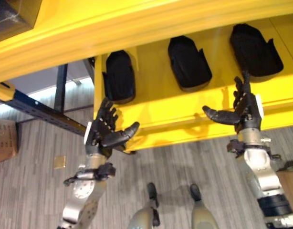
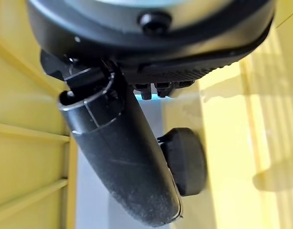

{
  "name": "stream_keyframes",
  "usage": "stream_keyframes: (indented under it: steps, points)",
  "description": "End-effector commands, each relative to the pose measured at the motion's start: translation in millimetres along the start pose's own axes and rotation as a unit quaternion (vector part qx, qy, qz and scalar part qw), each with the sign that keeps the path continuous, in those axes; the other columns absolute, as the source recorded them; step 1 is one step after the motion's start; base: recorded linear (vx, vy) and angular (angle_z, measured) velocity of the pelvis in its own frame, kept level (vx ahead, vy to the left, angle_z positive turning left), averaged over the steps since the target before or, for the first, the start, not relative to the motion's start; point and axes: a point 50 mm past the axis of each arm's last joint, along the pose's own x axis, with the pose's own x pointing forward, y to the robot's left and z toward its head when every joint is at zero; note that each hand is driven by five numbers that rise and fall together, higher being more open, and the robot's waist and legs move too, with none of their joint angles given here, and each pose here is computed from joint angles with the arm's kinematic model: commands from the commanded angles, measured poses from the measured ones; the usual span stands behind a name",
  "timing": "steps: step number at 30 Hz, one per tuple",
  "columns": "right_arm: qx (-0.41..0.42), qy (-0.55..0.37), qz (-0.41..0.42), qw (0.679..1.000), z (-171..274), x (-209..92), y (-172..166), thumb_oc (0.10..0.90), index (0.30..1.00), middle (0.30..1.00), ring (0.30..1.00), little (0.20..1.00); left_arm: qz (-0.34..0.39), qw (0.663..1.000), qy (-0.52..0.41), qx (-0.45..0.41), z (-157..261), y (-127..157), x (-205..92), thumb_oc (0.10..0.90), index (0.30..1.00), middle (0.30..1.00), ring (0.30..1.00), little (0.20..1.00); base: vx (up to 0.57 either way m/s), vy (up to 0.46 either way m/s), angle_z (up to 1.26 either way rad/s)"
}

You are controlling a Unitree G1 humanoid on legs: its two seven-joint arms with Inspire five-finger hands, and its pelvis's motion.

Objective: Move parts from the plastic box to the shelf.

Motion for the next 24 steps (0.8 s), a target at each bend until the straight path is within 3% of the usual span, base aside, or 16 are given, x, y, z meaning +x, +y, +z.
stream_keyframes:
  steps: [1,24]
  points:
    - [0.001,-0.113,0.025,0.993,43.7,18.4,7.2,0.900,1.000,1.000,1.000,1.000,-0.028,0.994,-0.108,0.002,34.4,-7.7,16.1,0.900,1.000,1.000,1.000,1.000,0.00,0.000,0.00]
    - [-0.046,-0.129,0.039,0.990,54.3,40.1,16.2,0.900,1.000,1.000,1.000,1.000,-0.021,0.993,-0.120,0.006,37.9,-5.4,21.0,0.900,1.000,1.000,1.000,1.000,0.00,-0.001,-0.01]
